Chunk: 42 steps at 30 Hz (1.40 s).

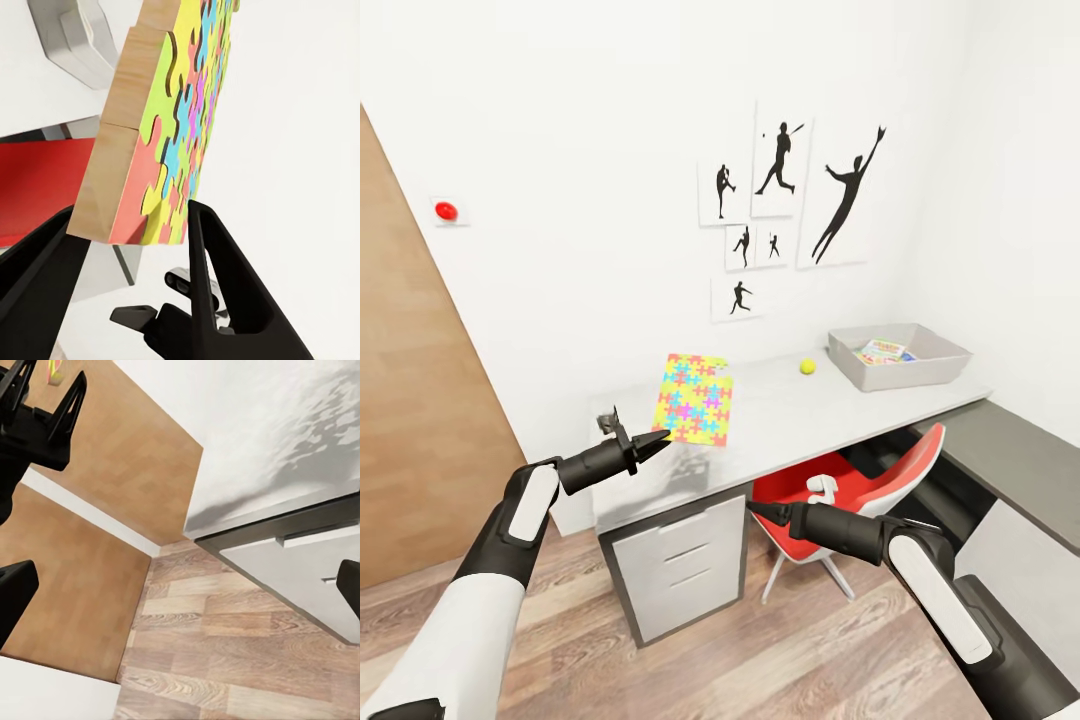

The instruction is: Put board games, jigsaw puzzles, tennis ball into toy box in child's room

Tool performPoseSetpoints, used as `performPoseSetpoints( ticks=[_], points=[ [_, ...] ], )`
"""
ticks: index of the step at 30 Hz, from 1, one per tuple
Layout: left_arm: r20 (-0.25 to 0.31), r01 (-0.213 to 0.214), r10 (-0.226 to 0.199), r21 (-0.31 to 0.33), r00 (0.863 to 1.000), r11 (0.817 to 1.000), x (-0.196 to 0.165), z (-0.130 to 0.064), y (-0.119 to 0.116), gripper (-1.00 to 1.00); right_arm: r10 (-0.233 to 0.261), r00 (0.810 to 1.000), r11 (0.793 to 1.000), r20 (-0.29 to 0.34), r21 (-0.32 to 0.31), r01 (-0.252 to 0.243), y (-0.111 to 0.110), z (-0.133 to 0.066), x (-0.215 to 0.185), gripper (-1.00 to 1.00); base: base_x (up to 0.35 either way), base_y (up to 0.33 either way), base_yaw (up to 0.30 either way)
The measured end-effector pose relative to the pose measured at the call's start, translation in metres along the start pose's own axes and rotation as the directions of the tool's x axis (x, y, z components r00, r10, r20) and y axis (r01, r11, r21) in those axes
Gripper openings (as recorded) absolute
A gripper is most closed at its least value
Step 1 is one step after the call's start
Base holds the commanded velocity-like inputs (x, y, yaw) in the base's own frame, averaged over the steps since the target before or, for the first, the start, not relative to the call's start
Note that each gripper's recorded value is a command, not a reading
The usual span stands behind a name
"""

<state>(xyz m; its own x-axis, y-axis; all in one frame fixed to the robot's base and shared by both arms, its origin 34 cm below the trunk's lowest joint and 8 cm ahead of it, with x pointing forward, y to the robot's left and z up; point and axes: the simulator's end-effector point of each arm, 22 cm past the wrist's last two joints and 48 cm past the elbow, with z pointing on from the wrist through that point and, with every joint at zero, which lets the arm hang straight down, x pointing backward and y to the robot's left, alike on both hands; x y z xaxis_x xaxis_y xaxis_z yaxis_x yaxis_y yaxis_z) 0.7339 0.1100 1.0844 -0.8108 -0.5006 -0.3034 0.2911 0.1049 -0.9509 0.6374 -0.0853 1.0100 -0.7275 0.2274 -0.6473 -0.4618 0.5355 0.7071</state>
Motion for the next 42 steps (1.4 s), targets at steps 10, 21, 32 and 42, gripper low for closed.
performPoseSetpoints(
  ticks=[10,21,32,42],
  points=[
    [0.0,0.0,0.0,-0.001,1.0,1.0,-0.001,-0.001,-0.011,-1.0,0.0,1.0,1.0,0.0,-0.001,0.0,0.009,-0.004,-0.005,1.0,0.0,0.0,0.0],
    [0.0,0.0,0.0,-0.001,1.0,1.0,-0.002,-0.002,-0.021,-1.0,0.003,1.0,1.0,0.003,-0.012,-0.003,0.023,-0.006,-0.009,1.0,0.0,0.0,0.0],
    [-0.006,-0.001,0.001,-0.001,1.0,1.0,0.0,-0.002,-0.032,-1.0,0.008,1.0,1.0,0.007,-0.017,-0.008,0.033,-0.01,-0.013,1.0,0.0,0.0,0.0],
    [-0.005,0.0,0.0,-0.001,1.0,1.0,0.001,-0.003,-0.04,-1.0,0.009,1.0,1.0,0.007,-0.018,-0.009,0.041,-0.013,-0.015,1.0,0.0,0.0,-0.07]
  ],
)
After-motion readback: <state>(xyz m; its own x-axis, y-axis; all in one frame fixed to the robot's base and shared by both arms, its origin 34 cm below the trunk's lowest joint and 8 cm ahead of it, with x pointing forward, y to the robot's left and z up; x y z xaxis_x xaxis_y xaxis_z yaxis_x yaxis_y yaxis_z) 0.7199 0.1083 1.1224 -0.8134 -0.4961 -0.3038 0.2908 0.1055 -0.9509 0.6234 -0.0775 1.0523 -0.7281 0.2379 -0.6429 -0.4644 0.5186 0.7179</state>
